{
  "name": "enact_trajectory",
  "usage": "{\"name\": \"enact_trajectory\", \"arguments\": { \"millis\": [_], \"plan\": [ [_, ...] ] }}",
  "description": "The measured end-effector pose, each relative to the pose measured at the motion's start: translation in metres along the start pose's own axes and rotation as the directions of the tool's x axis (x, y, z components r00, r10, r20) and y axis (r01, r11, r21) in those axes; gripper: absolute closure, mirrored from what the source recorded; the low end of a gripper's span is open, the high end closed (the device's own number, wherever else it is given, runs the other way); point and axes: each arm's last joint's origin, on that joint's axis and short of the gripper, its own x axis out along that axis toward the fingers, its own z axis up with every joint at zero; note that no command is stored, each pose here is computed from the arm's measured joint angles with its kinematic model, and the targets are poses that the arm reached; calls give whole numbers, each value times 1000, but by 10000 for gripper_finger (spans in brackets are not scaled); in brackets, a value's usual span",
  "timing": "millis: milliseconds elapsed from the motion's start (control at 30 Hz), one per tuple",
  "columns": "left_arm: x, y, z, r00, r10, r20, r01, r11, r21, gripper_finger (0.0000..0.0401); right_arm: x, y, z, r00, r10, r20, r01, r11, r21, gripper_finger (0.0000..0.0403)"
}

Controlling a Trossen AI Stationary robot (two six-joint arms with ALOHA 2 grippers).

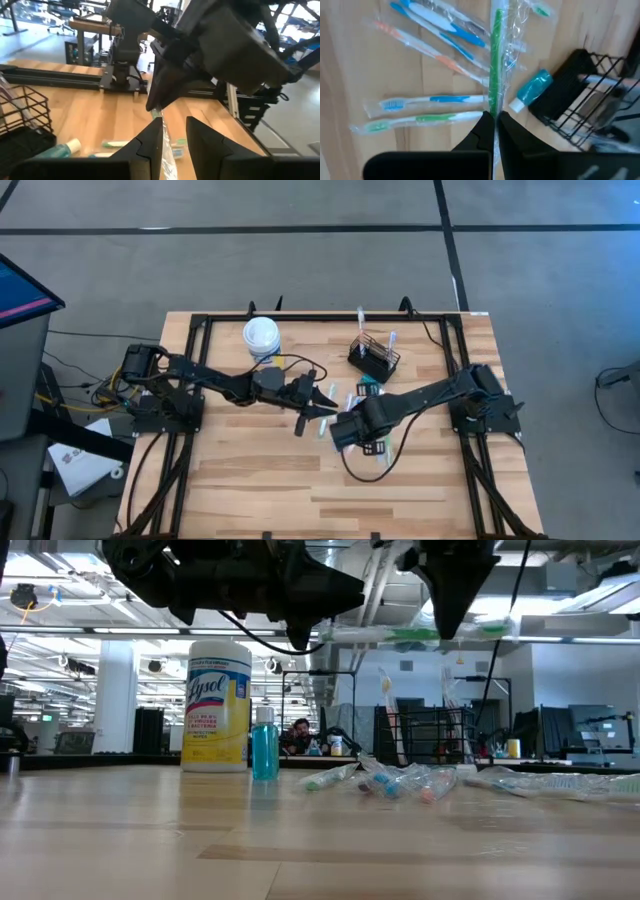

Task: Pick & Place toothbrushing station
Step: Put the right green toothbrush into the black wire organizer

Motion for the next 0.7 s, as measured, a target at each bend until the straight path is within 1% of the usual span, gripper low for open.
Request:
{"name": "enact_trajectory", "arguments": {
  "millis": [100,233,300,467,700],
  "plan": [
    [0,2,-2,1000,-5,-29,4,999,-35,319,-6,3,7,999,-39,8,40,998,-38,403],
    [-1,4,-6,998,1,-66,-4,999,-52,319,-16,7,13,997,-59,59,64,993,-97,403],
    [-1,4,-7,997,-8,-76,1,997,-80,319,-20,6,12,994,-73,77,81,991,-105,403],
    [-2,6,-6,992,-93,-89,79,985,-155,319,-18,6,13,994,-81,75,89,990,-111,403],
    [-6,24,-5,990,-95,-101,60,953,-297,319,-19,6,13,993,-93,78,102,986,-129,403]
  ]
}}
